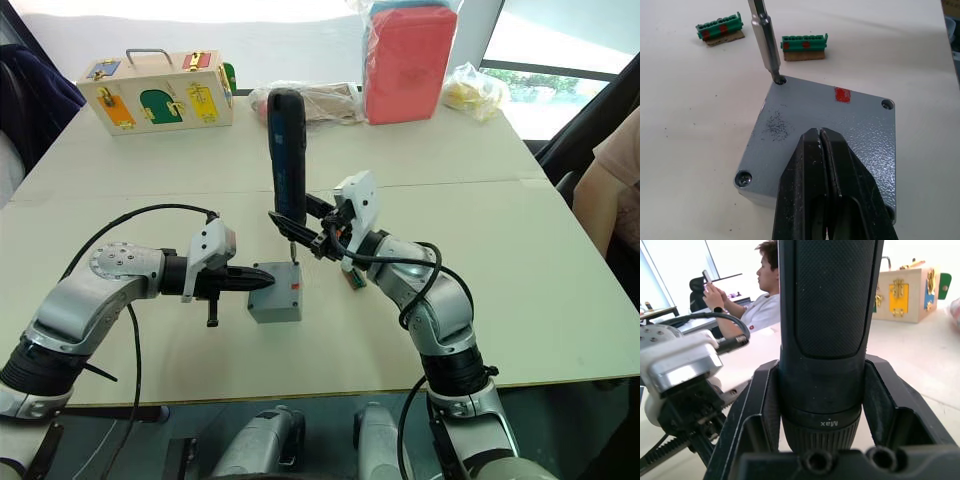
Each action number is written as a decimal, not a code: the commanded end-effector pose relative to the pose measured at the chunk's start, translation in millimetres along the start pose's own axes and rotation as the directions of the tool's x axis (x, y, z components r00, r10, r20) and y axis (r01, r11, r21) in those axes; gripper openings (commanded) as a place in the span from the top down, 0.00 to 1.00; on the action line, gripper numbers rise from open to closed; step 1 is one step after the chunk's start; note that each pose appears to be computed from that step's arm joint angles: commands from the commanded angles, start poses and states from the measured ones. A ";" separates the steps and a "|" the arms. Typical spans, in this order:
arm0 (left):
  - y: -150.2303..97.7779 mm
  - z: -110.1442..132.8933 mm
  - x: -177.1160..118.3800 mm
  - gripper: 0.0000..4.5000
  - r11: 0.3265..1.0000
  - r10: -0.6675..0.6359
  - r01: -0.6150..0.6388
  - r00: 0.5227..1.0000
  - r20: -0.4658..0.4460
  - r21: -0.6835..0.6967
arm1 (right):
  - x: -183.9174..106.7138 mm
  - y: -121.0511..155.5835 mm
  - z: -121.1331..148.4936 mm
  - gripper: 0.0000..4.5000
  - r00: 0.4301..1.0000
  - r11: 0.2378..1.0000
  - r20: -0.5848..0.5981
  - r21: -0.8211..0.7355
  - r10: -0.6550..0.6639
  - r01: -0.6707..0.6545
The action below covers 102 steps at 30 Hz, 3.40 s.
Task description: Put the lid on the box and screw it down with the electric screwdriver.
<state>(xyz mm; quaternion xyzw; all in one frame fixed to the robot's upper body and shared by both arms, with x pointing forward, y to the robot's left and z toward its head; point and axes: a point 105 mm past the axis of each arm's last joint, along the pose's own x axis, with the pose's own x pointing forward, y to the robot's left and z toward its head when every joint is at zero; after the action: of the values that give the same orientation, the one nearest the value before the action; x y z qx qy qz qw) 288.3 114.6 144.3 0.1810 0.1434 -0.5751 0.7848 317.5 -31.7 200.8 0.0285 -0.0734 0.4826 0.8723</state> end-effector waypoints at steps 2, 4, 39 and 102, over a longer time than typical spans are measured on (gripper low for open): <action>-0.8 3.6 1.0 1.00 1.000 0.002 -0.002 1.000 -0.008 0.000 | -0.9 1.6 5.8 0.61 1.000 0.998 0.020 -0.057 0.010 -0.009; -0.6 4.4 1.8 1.00 1.000 0.001 -0.001 1.000 -0.007 0.000 | -1.7 1.0 3.0 0.61 1.000 0.998 0.010 -0.057 0.009 -0.008; -5.5 -28.9 10.4 1.00 1.000 -0.006 0.006 0.998 -0.060 -0.006 | -16.5 3.9 -87.7 0.61 0.954 0.996 -0.289 0.021 -0.077 0.087; -26.6 33.7 3.8 1.00 0.962 -0.232 0.226 0.972 0.026 0.154 | -156.2 -123.3 -12.8 0.61 0.429 0.689 -0.899 0.259 -0.084 0.677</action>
<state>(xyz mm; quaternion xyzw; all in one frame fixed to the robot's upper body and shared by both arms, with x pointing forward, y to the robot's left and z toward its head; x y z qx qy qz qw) 269.3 93.8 163.1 0.1983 0.1211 -0.6716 0.7035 336.8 -229.7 154.1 0.0838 0.5296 0.1951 0.8213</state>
